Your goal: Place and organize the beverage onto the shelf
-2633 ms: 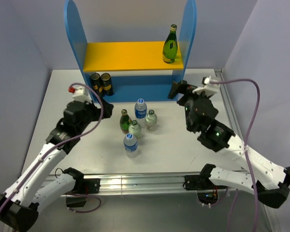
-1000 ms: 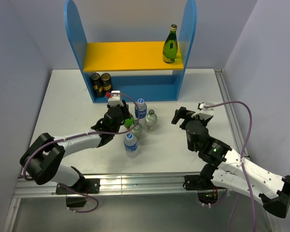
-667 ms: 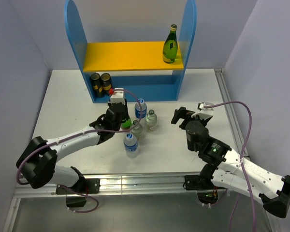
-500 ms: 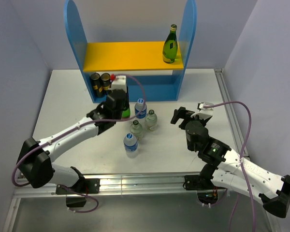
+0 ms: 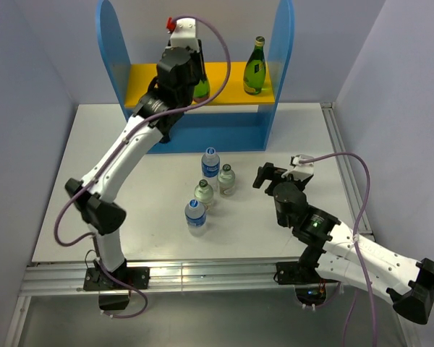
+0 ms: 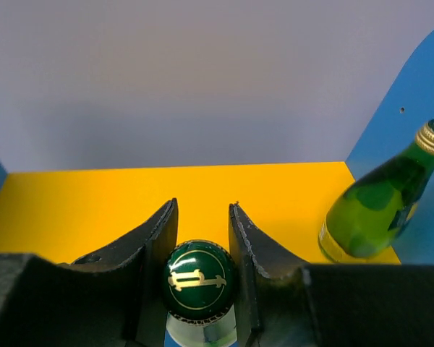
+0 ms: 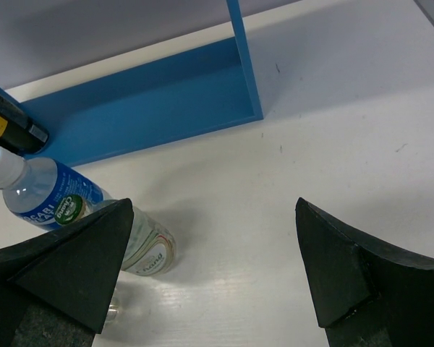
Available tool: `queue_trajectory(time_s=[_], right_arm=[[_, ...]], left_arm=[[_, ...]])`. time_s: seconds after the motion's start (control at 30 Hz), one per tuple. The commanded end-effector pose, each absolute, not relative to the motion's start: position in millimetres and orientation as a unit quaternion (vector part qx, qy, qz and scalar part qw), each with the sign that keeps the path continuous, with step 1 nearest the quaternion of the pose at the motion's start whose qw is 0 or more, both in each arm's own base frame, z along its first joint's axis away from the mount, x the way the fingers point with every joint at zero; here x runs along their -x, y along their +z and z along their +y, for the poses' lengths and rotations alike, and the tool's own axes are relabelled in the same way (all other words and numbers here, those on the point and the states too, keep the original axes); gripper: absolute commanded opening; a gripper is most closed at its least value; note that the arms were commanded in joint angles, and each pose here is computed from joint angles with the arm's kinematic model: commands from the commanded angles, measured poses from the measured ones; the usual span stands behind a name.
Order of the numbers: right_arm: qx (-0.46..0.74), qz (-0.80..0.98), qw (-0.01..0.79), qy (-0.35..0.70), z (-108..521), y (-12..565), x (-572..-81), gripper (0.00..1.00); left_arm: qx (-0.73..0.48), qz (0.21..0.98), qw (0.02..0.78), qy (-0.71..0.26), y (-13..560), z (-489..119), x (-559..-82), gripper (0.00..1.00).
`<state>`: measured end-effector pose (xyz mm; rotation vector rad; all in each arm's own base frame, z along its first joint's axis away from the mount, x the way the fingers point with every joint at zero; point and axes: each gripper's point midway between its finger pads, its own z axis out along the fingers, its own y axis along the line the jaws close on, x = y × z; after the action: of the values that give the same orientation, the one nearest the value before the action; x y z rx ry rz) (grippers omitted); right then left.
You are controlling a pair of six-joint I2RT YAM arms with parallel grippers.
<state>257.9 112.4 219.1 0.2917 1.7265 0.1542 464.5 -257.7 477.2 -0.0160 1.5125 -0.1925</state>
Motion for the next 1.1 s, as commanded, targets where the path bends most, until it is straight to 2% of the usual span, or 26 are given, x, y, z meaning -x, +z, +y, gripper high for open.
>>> queue_trajectory(time_s=[0.0, 0.23, 0.6, 0.7, 0.73, 0.9, 0.93, 1.07], right_arm=[[-0.143, 0.748, 0.643, 0.080, 115.7, 221.7, -260.5, 1.00], [-0.138, 0.754, 0.637, 0.078, 119.1, 209.3, -261.0, 1.00], [-0.134, 0.757, 0.634, 0.089, 123.1, 207.0, -260.6, 1.00], [-0.134, 0.757, 0.634, 0.090, 122.8, 207.1, -260.2, 1.00], [-0.135, 0.756, 0.634, 0.090, 122.6, 207.2, -260.2, 1.00], [-0.135, 0.757, 0.633, 0.089, 122.6, 205.9, -260.1, 1.00], [-0.136, 0.757, 0.633, 0.089, 122.5, 206.0, -260.0, 1.00], [-0.136, 0.758, 0.632, 0.087, 122.1, 205.0, -260.4, 1.00]], left_arm=[[-0.008, 0.635, 0.762, -0.127, 531.3, -271.7, -468.8, 0.00], [-0.001, 0.573, 0.799, -0.183, 568.3, -285.6, -483.7, 0.00], [-0.018, 0.565, 0.785, -0.253, 546.2, -317.1, -512.0, 0.01], [-0.028, 0.565, 0.782, -0.262, 539.7, -324.2, -513.9, 0.16], [-0.031, 0.566, 0.781, -0.263, 538.2, -325.8, -514.4, 0.29], [-0.032, 0.557, 0.785, -0.270, 542.8, -327.0, -512.1, 0.56], [-0.032, 0.555, 0.786, -0.271, 543.7, -327.4, -511.1, 0.65], [-0.032, 0.553, 0.789, -0.267, 546.9, -324.5, -510.1, 0.71]])
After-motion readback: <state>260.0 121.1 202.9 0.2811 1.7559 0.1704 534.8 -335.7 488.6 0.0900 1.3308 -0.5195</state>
